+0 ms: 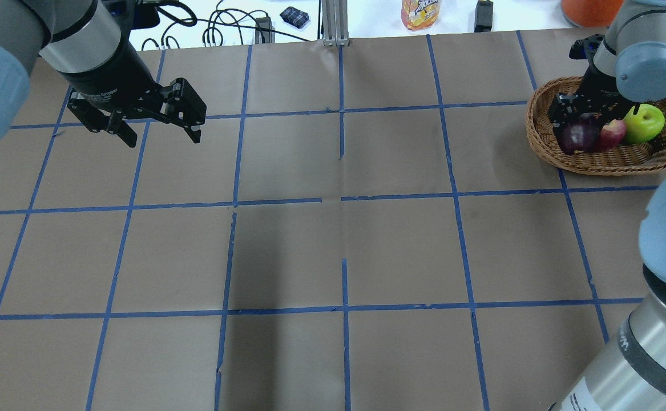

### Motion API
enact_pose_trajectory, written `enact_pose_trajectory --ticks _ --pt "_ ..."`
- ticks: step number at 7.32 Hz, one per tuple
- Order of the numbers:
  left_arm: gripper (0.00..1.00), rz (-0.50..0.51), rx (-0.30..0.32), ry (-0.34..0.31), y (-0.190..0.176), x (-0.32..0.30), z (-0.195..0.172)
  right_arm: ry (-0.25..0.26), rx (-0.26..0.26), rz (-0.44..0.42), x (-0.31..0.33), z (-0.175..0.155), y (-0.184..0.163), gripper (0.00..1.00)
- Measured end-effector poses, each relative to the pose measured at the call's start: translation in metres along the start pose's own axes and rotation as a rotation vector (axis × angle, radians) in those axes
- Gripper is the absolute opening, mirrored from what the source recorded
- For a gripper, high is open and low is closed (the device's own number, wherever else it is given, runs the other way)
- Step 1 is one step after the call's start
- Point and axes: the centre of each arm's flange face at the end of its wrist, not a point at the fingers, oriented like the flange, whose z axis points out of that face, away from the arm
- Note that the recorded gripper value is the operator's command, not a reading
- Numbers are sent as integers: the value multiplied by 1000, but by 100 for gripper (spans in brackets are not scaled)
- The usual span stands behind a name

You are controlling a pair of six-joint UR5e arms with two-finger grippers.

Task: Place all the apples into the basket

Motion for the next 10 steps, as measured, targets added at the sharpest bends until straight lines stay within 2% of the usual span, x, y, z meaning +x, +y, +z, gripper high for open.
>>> enact_pose_trajectory --ticks 2,4,5,7,9,10 --pt "100 1 0 0 0 0 0 -13 10 1 -1 -7 0 100" --pt "100 1 4 1 -3 0 -1 -45 37 1 -11 -44 8 100" --pt "100 1 4 1 -3 0 0 -57 31 -6 -27 -71 20 100" --pt "100 1 1 3 -2 0 1 -65 2 39 -78 -134 62 100" --pt "100 1 4 3 -3 0 0 -59 16 66 -140 -195 120 100" --pt "100 2 6 3 -6 0 -1 -57 25 75 -170 -216 151 100"
